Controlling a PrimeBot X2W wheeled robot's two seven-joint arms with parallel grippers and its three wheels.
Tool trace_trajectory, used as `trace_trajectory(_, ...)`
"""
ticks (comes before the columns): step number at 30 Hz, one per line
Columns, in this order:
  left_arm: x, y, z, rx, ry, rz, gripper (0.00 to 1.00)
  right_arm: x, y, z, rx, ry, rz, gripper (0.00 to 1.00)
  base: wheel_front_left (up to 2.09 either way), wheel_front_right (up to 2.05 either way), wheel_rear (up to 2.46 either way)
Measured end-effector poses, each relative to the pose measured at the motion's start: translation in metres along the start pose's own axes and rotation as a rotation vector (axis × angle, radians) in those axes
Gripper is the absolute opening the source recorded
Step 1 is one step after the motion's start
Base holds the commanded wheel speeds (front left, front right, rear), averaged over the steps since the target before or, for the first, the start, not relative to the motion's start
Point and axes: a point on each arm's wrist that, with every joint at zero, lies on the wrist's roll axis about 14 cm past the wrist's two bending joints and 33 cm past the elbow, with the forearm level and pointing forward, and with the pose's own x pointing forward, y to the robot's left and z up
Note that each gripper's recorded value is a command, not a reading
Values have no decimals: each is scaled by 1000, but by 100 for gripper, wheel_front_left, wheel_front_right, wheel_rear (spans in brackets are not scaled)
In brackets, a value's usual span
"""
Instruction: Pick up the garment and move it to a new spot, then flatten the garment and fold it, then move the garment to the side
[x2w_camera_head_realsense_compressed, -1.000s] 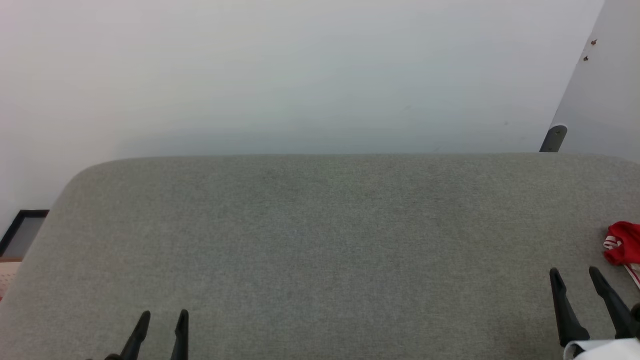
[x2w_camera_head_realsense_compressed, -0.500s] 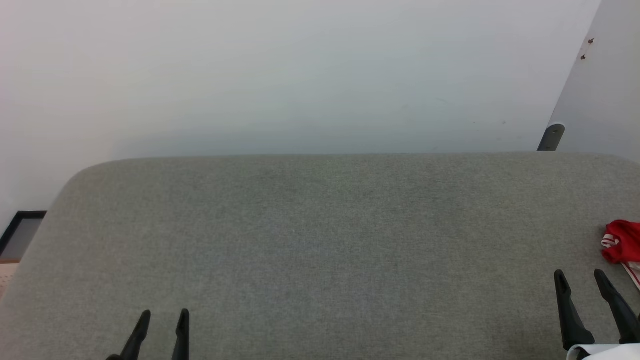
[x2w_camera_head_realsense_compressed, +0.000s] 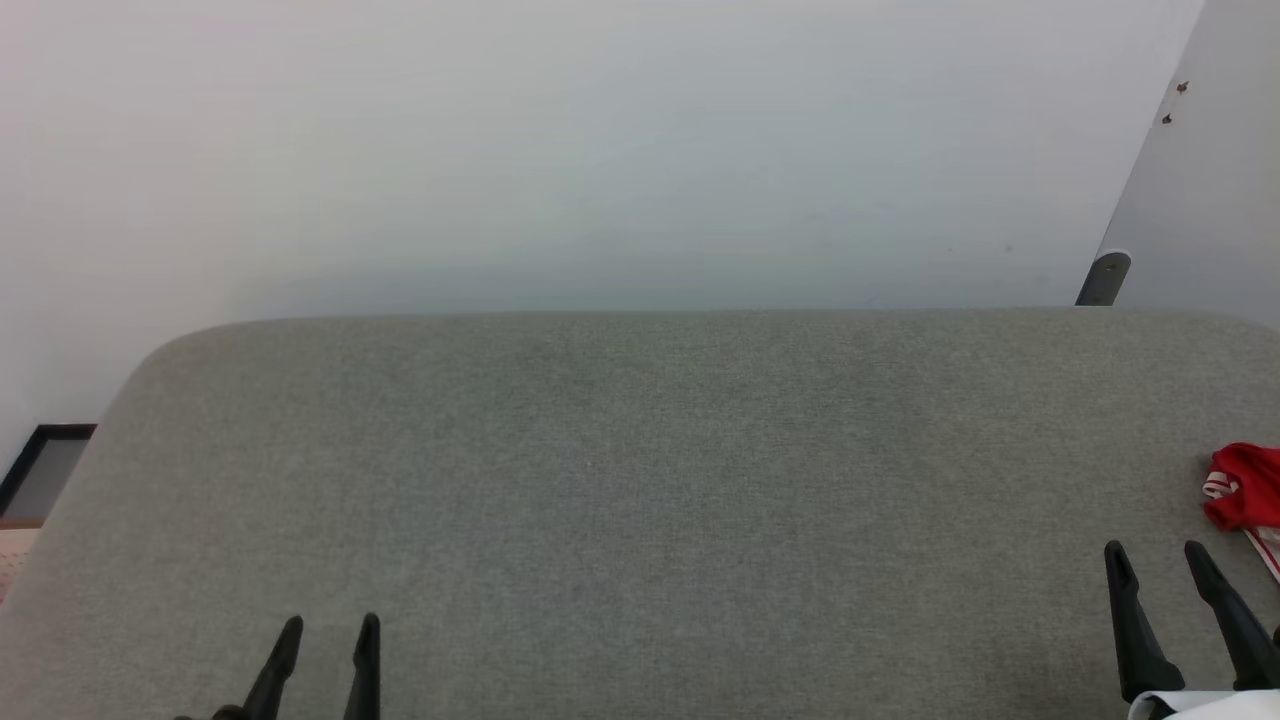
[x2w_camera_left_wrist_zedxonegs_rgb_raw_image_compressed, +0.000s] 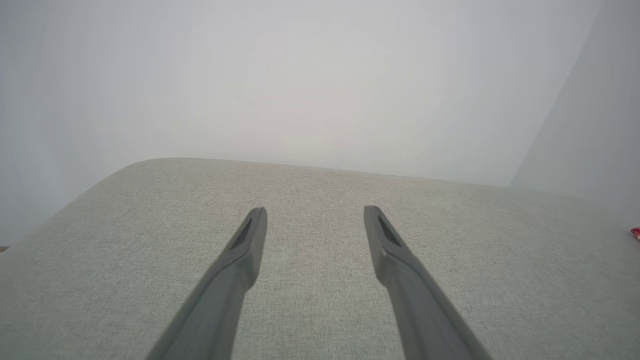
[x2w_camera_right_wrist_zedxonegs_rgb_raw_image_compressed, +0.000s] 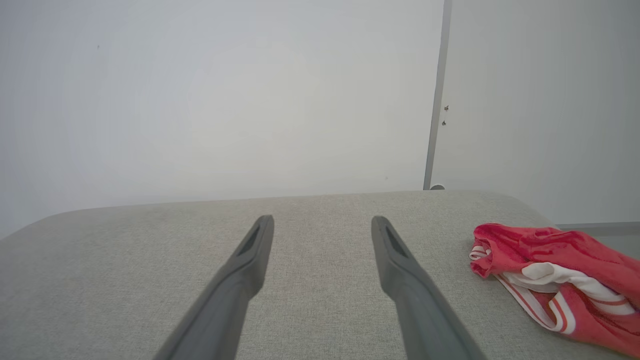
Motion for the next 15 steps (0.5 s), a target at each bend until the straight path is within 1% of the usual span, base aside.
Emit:
trace_trajectory(8,1,2,0,-21,-3,10,100,-2,5,-1,14,3,10,100,0,0,0)
trace_trajectory(9,2,1,1,-26,-7,10,0,-3,5,0,17,1,9,0,0,0,0)
trace_trajectory(15,-9,0,-25,-59,69,32,0,-14,3,-30,45,89,-16,0,0,0,0)
